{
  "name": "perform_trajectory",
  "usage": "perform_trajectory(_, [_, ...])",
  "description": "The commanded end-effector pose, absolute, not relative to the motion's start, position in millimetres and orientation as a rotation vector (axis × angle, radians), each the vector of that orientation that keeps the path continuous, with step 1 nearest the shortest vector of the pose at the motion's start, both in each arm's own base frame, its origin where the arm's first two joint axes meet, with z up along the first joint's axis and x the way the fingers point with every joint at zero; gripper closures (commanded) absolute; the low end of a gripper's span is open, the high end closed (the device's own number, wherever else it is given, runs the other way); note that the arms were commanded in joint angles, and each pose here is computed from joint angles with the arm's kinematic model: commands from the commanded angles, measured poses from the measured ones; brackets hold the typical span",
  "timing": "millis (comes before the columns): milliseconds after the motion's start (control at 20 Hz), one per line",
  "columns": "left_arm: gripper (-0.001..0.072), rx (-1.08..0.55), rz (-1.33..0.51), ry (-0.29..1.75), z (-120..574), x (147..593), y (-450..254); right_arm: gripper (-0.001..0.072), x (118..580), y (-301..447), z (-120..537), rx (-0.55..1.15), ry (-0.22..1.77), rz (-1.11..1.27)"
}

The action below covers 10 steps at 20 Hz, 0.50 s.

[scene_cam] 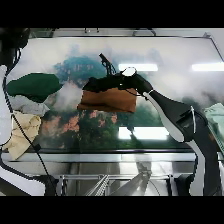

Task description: Fold the shirts.

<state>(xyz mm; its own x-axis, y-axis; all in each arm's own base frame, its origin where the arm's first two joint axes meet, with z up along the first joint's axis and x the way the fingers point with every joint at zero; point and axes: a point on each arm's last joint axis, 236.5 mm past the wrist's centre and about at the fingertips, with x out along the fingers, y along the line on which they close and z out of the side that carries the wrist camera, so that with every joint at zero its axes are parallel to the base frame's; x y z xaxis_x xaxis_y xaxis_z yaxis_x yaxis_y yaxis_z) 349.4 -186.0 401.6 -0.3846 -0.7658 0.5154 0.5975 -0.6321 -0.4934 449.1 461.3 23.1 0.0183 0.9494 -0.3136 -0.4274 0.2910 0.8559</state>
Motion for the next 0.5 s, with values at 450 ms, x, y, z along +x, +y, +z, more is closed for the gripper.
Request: perform_trajectory(450, [0.0705, -0.815, -1.538, 0.701, 251, 352, -177, 0.0698, 426, 165, 109, 0.318, 1.171, 0.668])
